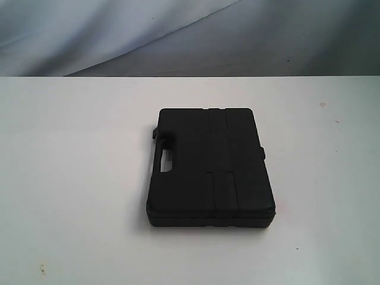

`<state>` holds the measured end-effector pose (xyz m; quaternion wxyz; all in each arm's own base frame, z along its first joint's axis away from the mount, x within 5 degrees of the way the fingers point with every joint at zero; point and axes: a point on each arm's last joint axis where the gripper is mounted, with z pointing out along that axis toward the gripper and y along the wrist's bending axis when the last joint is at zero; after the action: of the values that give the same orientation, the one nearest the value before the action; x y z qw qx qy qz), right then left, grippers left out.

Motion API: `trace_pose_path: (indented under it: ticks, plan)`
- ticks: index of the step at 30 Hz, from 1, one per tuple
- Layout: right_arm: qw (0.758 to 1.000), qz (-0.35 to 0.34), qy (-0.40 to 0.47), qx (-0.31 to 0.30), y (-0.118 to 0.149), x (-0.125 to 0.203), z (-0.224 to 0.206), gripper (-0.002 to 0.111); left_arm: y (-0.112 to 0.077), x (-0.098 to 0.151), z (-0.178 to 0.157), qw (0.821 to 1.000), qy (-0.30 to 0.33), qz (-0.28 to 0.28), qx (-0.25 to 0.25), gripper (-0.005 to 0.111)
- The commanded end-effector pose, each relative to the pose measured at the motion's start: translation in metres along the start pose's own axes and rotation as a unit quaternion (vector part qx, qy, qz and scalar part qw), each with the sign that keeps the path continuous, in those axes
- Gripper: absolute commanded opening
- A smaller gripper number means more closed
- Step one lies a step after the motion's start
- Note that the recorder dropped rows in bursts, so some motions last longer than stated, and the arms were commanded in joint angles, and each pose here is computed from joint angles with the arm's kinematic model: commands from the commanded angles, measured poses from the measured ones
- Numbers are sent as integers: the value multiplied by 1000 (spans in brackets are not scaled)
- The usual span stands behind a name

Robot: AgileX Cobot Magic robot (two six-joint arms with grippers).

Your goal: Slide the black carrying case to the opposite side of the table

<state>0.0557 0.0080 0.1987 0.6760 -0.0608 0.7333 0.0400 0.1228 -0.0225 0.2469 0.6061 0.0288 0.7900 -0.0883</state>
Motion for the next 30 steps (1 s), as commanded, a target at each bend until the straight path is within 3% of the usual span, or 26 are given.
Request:
trace_pose_path:
  ticks: [1,5,11,14,21,26,30]
  plan:
    - [1000,-4,-4,0,0,0,0,0,7,12,-17,999,-44,-12,-21,0]
    - [1000,-4,-4,0,0,0,0,0,12,22,-29,993,-111,-32,-35,0]
    - [1000,-4,-4,0,0,0,0,0,19,44,-38,987,-137,-41,-74,0]
    - [1000,-4,-4,0,0,0,0,0,21,42,-44,982,-162,-41,-89,0]
    - [1000,-4,-4,0,0,0,0,0,19,42,-52,979,-182,-7,-90,0]
    - [1000,-4,-4,0,0,0,0,0,18,45,-56,978,-177,58,-98,0]
    - [1000,-4,-4,0,0,0,0,0,17,46,-59,977,-179,64,-99,0]
